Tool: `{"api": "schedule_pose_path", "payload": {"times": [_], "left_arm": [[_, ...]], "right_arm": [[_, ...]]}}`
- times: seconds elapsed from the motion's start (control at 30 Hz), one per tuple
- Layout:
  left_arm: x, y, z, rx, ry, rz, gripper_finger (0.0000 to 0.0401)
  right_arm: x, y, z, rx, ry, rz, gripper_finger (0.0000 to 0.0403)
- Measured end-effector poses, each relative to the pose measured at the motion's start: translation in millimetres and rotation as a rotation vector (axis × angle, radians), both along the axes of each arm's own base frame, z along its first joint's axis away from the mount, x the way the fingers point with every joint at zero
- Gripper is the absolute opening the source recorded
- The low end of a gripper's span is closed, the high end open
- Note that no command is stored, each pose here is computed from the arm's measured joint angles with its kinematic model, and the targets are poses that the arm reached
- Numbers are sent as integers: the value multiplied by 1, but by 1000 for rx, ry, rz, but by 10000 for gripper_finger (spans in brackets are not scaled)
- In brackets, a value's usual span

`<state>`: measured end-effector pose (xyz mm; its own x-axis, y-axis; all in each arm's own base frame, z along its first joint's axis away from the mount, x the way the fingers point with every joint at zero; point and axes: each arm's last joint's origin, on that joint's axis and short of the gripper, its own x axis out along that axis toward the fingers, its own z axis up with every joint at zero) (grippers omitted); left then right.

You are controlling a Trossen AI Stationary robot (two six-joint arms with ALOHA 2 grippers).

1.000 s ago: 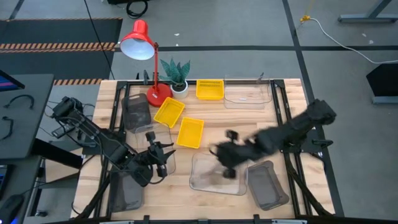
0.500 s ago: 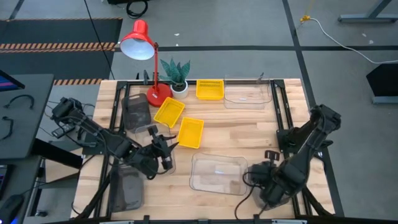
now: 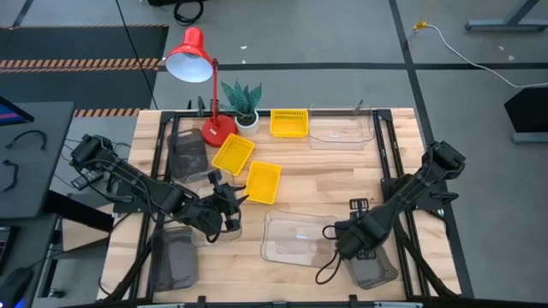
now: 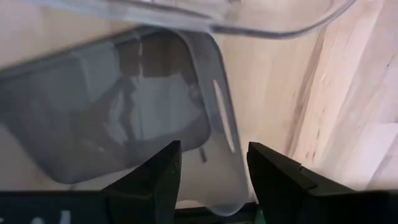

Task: Stack baskets by color
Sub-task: Adjust the bottom right black transparent bin on the table

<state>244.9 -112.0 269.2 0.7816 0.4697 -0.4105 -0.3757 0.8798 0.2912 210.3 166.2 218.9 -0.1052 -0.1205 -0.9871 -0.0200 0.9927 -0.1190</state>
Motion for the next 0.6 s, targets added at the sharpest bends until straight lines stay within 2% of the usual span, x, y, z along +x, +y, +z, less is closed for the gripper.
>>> {"api": "schedule_pose_path", "payload": {"times": [0.37,0.47,0.6], "left_arm": [[0,0,0,-7,-1,-1,117],[0,0,0,-7,-1,-2,117],[0,0,0,-8,-1,-1,117]], "right_arm": [[-2,-19,-31,-35,22,-13,142],[0,-22,-39,29,34,-49,107],[-4,-29,-49,69,95,-135,26]]}}
